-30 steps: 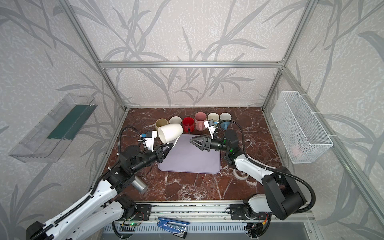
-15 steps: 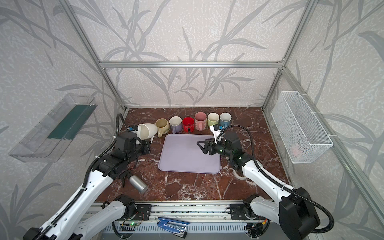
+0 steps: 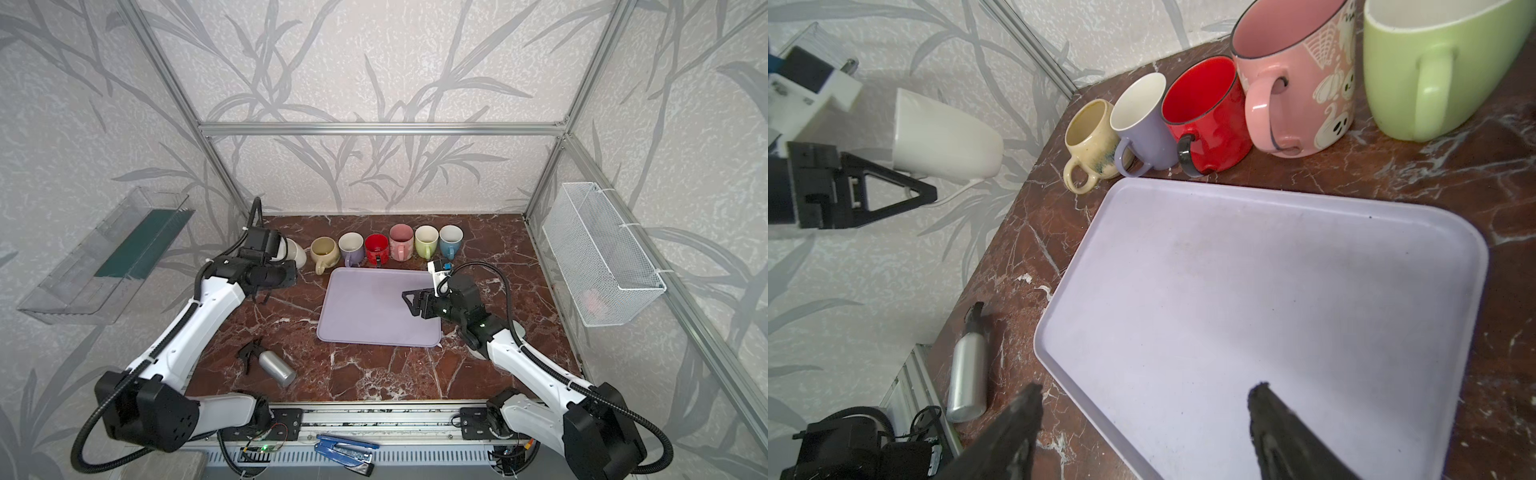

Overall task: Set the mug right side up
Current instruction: 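Carry the white mug toward the mug row with the left while the right withdraws, then lower the white mug beside the cream mug with the left gripper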

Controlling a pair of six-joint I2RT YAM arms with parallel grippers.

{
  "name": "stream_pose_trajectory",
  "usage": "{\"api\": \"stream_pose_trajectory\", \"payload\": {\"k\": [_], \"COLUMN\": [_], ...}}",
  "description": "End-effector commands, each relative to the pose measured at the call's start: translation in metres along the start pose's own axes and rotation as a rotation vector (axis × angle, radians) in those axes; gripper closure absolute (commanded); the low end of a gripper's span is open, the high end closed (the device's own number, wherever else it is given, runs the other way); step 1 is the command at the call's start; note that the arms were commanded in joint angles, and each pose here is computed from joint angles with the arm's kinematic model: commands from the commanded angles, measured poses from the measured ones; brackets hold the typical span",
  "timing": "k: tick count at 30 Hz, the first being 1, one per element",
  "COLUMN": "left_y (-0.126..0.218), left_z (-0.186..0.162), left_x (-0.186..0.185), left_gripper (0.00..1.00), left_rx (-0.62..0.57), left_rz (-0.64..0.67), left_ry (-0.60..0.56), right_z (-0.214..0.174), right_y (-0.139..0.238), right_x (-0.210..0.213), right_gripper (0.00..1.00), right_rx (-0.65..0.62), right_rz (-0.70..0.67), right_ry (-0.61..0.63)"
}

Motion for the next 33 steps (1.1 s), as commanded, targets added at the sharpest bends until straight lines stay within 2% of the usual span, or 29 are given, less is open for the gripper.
{"api": "stream_pose_trajectory", "payload": {"k": [1,11,16,22,33], "left_y": [0.004,-0.03,-0.05,-0.078,-0.107], "left_z": [0.019,0.052,0.063,0.072,0.079], "left_x": [0.009,0.031,0.042,0.041,0.039], "left_gripper": [1.0,1.0,1.0,1.0,1.0], "left_rx": [-0.015,0.106,0.183,0.266,0.302], "left_rz": [0.005,0.066,0.136,0.118,0.106], "left_ry": [-0.041,-0.09,-0.1,-0.106,-0.111], "right_z": [0.004,-0.003,-0.004,-0.005,-0.006], "right_y": [0.003,-0.005,-0.008,-0.012,-0.015], "right_x": [0.008,0.008,0.005,0.003,0.0], "right_gripper": [0.22,0.22,0.22,0.22,0.22], "right_rx": [-0.035,-0.002,0.002,0.009,0.015], "right_rz": [0.037,0.05,0.038,0.029,0.012], "right_ry": [-0.005,-0.018,-0.02,-0.021,-0.022]}}
Point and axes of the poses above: each gripper's point midway between its finger pads, its own y axis back along the fingers, its own x axis along the line the jaws close on, z = x × y, the point moved 6 cm from there along y, back along the fingers, and after that the axes turned 15 degrees about -y, right-handed, at the moved point
